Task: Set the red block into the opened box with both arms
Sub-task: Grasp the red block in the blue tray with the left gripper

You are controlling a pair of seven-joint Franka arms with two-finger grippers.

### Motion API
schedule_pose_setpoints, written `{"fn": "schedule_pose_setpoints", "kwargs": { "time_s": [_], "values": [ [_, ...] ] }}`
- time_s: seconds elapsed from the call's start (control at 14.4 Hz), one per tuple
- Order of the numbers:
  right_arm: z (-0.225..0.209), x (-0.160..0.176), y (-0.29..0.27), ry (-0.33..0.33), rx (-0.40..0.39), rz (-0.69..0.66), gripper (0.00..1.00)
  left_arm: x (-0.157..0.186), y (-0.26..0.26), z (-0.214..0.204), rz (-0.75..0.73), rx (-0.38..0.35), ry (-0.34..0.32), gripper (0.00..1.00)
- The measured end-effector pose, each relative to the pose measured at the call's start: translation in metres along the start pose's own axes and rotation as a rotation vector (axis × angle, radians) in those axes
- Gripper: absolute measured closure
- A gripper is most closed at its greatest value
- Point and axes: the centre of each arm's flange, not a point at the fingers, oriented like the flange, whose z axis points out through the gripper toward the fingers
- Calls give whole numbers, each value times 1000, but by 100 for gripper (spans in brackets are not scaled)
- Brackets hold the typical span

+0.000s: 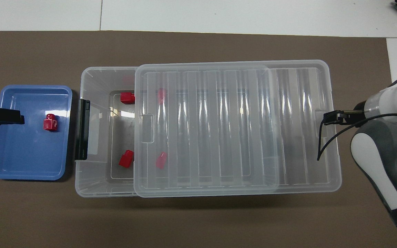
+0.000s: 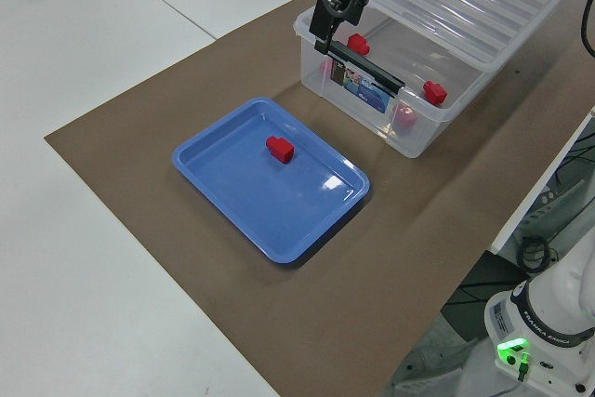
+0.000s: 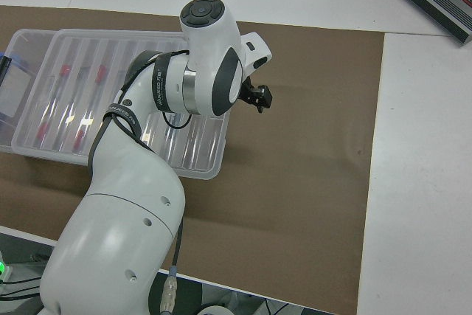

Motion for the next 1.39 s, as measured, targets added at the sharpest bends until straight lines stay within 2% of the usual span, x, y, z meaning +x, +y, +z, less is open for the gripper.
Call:
{"fn": "schedule_pose_setpoints", "kwargs": {
  "time_s": [0.28,0.42,0.62,0.9,1.39],
  "values": [
    [0,1,10,0,-4,3,0,18,-34,63,55,10,-14,0],
    [0,1,14,0,-5,4,0,25,-43,99,90,18,11,0],
    [0,1,14,1,-6,4,0,15,-51,147,102,28,52,0],
    [0,1,16,0,-6,6,0,13,-50,162,91,32,73,0],
    [-1,1,21,-1,-7,-2,0,23,-45,221,43,33,56,0]
  ]
}}
